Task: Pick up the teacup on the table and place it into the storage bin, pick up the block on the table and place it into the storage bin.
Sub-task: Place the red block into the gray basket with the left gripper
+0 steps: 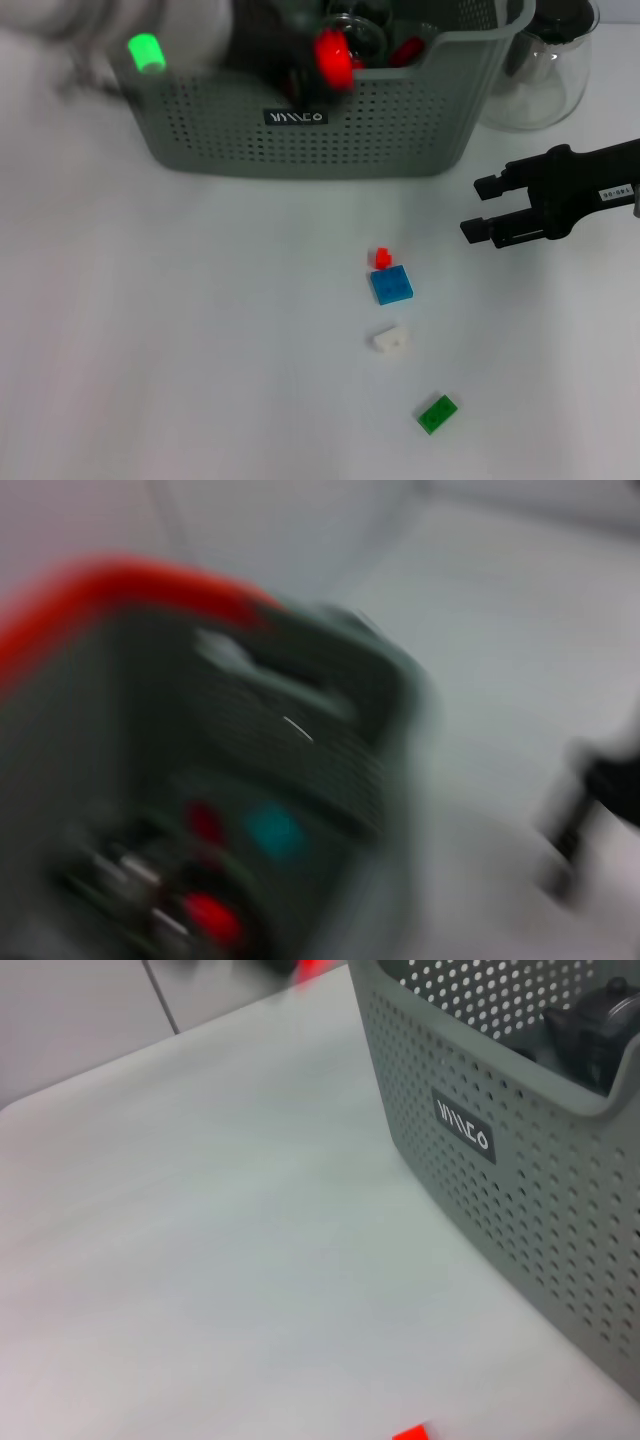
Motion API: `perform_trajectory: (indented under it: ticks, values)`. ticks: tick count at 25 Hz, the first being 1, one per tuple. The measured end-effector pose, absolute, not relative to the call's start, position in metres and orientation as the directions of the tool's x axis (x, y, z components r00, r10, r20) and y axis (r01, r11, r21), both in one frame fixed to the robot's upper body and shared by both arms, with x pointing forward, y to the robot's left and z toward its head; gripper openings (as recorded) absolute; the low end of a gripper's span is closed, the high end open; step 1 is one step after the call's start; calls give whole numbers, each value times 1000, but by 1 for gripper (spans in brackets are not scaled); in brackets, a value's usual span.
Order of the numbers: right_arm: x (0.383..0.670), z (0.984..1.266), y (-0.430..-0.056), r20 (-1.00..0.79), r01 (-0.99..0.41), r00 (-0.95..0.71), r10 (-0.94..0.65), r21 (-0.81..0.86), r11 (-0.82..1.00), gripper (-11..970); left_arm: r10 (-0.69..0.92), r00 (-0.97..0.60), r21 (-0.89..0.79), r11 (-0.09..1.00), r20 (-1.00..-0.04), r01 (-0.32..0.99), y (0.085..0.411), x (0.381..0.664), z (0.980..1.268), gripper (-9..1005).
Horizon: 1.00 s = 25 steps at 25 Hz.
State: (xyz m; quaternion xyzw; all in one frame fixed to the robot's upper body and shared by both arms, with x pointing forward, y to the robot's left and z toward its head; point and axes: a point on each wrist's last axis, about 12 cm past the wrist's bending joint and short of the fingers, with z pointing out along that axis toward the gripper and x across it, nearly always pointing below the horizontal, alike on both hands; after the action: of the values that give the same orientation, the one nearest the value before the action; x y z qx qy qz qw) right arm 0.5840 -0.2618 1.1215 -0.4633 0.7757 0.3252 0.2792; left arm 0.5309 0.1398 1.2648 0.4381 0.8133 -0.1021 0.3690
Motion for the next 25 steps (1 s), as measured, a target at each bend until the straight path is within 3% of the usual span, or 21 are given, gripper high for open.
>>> perform_trajectory:
  ticks: [5,10,18,25]
  values:
    - [585,1122,-262,-736,-899,-416,-535,243,364,731,563,-291,209,660,-774,721,151,567,1296,406]
    - [586,1123,-262,-736,-897,-418,-533,243,369,733,548,-294,223,689,-783,690,142,608,1295,407]
    - [589,1123,-259,-738,-897,-414,-533,229,378,733,529,-453,161,759,-718,631,136,681,1246,409]
    - [592,1124,-257,-740,-899,-406,-536,218,380,732,508,-532,116,788,-677,604,137,698,1217,411]
